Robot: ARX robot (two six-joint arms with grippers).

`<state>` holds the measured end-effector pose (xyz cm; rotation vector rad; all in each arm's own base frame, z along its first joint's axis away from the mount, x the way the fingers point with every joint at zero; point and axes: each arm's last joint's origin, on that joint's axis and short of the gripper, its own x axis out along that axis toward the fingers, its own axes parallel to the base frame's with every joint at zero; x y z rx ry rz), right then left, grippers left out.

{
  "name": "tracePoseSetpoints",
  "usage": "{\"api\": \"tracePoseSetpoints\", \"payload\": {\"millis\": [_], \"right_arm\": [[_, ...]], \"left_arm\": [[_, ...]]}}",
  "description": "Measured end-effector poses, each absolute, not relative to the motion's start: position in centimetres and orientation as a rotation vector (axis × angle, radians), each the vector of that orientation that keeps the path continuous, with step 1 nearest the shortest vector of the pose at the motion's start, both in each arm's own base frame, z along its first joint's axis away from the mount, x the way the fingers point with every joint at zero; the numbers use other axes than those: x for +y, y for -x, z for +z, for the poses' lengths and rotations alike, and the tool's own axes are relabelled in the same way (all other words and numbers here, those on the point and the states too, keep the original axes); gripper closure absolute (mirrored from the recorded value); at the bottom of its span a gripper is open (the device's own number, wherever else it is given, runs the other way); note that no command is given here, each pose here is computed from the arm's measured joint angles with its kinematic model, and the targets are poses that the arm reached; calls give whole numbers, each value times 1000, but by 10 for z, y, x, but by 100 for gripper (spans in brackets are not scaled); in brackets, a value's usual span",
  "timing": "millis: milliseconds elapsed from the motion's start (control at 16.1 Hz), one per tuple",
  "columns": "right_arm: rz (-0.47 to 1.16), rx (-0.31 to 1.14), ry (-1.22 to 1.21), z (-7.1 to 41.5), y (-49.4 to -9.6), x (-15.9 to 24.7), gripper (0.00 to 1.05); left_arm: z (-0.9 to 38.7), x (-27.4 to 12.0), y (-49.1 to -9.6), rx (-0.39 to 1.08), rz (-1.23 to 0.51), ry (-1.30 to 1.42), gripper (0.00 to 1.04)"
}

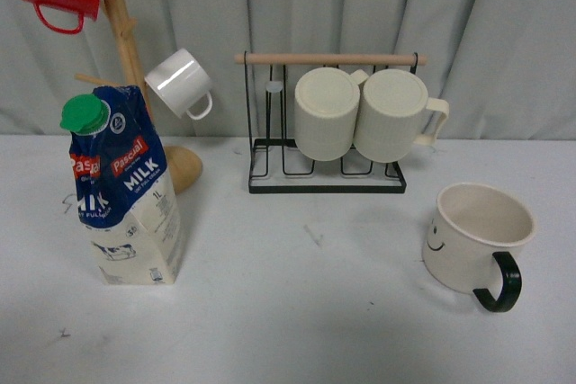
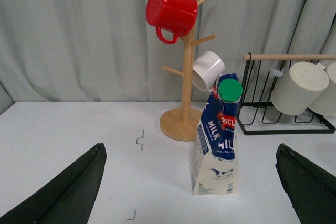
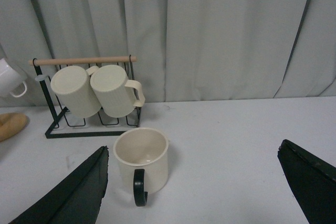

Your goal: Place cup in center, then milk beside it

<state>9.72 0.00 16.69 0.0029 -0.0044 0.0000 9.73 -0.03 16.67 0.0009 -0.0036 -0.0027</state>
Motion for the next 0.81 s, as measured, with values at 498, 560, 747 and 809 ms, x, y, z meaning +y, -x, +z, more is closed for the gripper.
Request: {"api": "tracePoseSetpoints", "payload": {"millis": [498,560,747,809], "right_arm": [[0,-110,0,217,-160,-23,6],[-38,-81,-63,228,-185,-28,6],[-109,249,-286,215,-270,-29,6],[-132,333,-320,209,-296,-25,6]], "left_arm": [[167,0,-97,-3,-3,-1,7],[167,0,-97,-3,-3,-1,7],[167,0,-97,-3,-3,-1,7],[167,0,-97,-3,-3,-1,7]]}}
